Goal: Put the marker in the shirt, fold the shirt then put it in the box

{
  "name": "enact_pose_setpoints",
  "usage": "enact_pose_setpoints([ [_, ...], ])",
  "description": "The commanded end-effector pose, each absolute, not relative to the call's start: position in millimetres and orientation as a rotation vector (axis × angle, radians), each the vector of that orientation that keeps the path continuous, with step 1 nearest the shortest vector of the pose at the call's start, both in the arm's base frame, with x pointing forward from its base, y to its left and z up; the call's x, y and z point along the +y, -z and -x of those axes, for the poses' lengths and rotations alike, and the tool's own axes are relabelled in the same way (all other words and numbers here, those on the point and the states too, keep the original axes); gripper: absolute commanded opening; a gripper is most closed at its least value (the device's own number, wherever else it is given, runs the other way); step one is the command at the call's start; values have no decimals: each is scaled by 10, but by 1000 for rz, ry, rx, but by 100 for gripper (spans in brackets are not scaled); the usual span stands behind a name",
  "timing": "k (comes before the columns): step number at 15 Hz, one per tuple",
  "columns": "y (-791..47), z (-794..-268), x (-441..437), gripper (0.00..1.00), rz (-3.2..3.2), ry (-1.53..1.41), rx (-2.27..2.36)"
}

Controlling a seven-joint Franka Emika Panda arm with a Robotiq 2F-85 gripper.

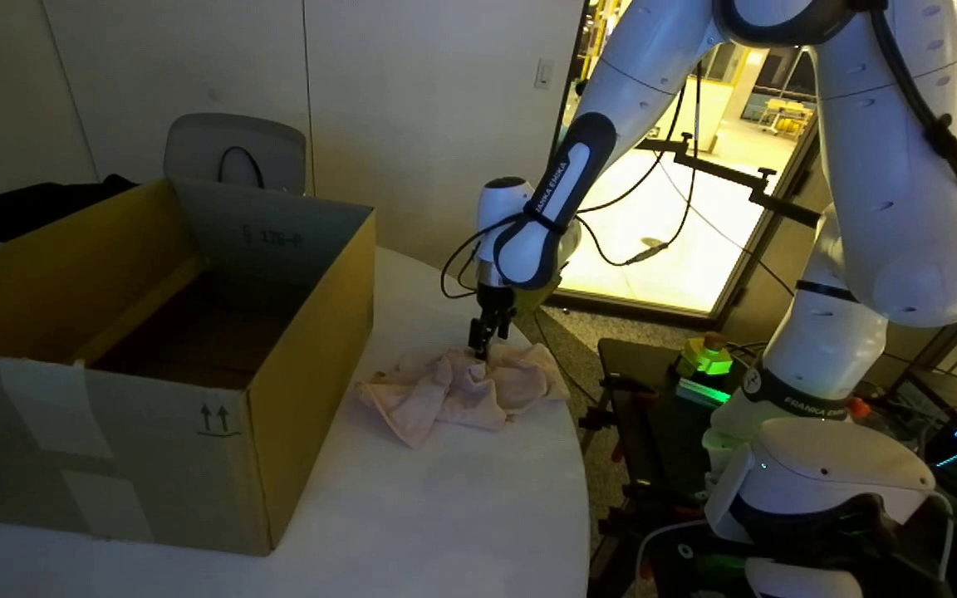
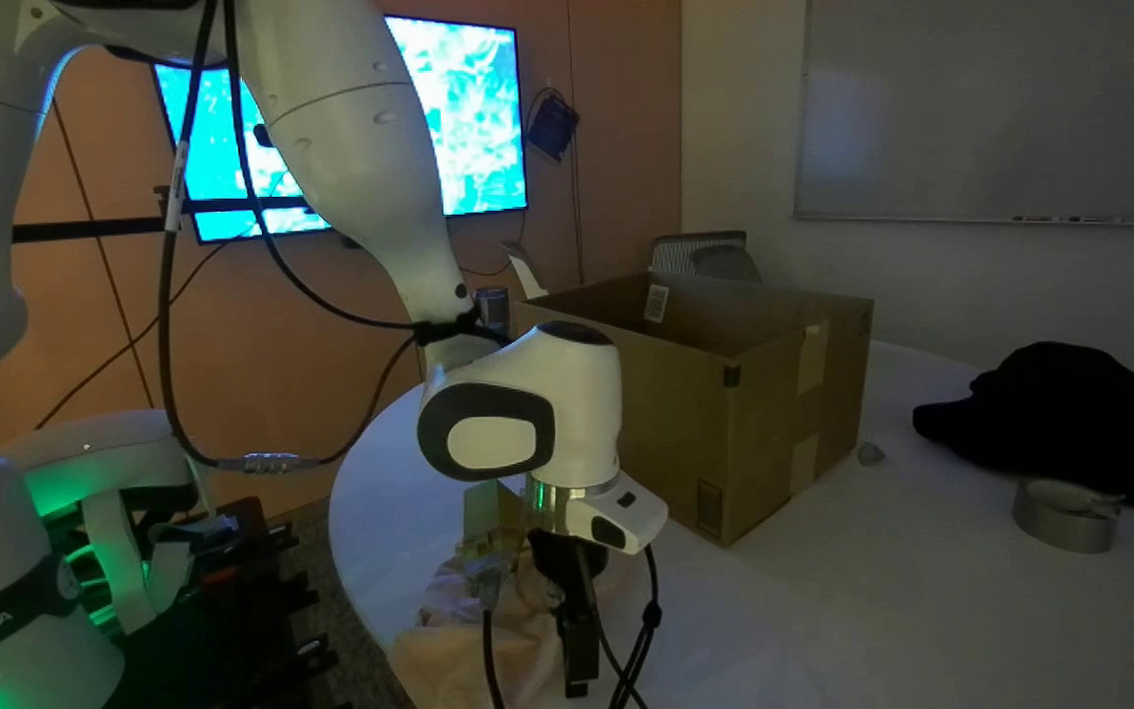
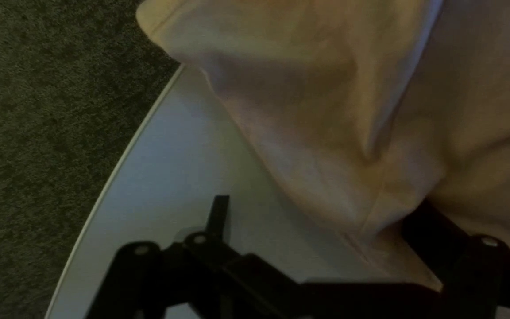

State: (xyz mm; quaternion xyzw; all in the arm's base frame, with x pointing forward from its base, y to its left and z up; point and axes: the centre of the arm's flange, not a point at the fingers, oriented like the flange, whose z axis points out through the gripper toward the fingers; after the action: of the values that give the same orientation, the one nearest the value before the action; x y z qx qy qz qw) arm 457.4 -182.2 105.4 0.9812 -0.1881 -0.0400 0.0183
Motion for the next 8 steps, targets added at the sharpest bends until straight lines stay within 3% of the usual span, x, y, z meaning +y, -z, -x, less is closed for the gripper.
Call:
enact_pose_setpoints([
  [1, -975, -4590, -1848, 75, -3088, 136, -526],
  [2, -969, -4587, -1832, 74, -3092, 145, -513],
  [8, -1085, -4561, -1736, 31, -3125, 170, -493],
])
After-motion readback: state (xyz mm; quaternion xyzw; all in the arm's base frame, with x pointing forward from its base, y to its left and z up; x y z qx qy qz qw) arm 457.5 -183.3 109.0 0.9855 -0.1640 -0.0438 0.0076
